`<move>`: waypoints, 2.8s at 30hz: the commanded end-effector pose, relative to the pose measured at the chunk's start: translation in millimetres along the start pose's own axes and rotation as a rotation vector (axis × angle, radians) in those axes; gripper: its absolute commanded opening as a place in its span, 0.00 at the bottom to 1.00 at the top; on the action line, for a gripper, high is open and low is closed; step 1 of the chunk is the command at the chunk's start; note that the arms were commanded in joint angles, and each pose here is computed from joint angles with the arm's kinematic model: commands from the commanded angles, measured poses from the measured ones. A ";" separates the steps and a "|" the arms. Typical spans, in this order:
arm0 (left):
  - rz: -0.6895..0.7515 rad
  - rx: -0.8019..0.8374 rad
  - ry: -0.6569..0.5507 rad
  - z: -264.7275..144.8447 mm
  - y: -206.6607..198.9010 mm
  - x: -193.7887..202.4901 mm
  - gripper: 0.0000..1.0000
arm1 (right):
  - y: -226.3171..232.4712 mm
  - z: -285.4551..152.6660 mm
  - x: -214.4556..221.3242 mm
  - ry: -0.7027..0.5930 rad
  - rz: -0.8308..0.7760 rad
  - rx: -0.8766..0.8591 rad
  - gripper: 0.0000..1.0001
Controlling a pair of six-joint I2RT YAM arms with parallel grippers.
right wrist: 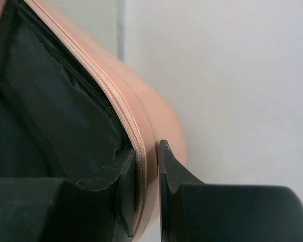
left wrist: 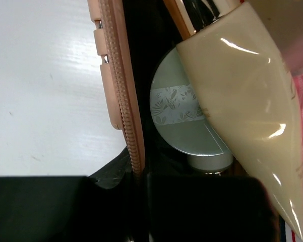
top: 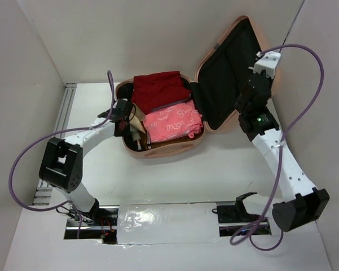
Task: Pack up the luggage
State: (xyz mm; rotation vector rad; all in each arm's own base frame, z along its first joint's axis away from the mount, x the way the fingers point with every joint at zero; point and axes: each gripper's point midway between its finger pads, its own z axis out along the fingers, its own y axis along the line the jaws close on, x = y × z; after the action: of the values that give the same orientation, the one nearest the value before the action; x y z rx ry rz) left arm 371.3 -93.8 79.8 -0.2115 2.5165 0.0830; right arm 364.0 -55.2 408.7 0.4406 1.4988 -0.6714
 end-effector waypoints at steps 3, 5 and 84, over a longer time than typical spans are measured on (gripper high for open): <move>-0.016 0.489 -0.058 -68.7 -127.0 -2.3 0.00 | 112.4 -93.3 -78.8 -0.241 0.158 -0.626 0.00; -0.026 0.502 -0.040 -66.7 -132.7 4.6 0.00 | 127.5 -125.8 -94.0 -0.262 0.152 -0.743 0.00; -0.081 0.462 -0.026 108.8 -126.8 -140.4 0.89 | 231.1 -66.3 233.3 0.449 -0.137 -1.095 1.00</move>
State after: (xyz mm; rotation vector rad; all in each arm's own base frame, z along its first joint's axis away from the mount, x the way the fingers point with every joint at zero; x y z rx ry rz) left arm 501.6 -93.8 42.6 -0.3643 2.6572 -0.1736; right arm 486.5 -19.4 133.9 -0.0404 2.1377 -0.1712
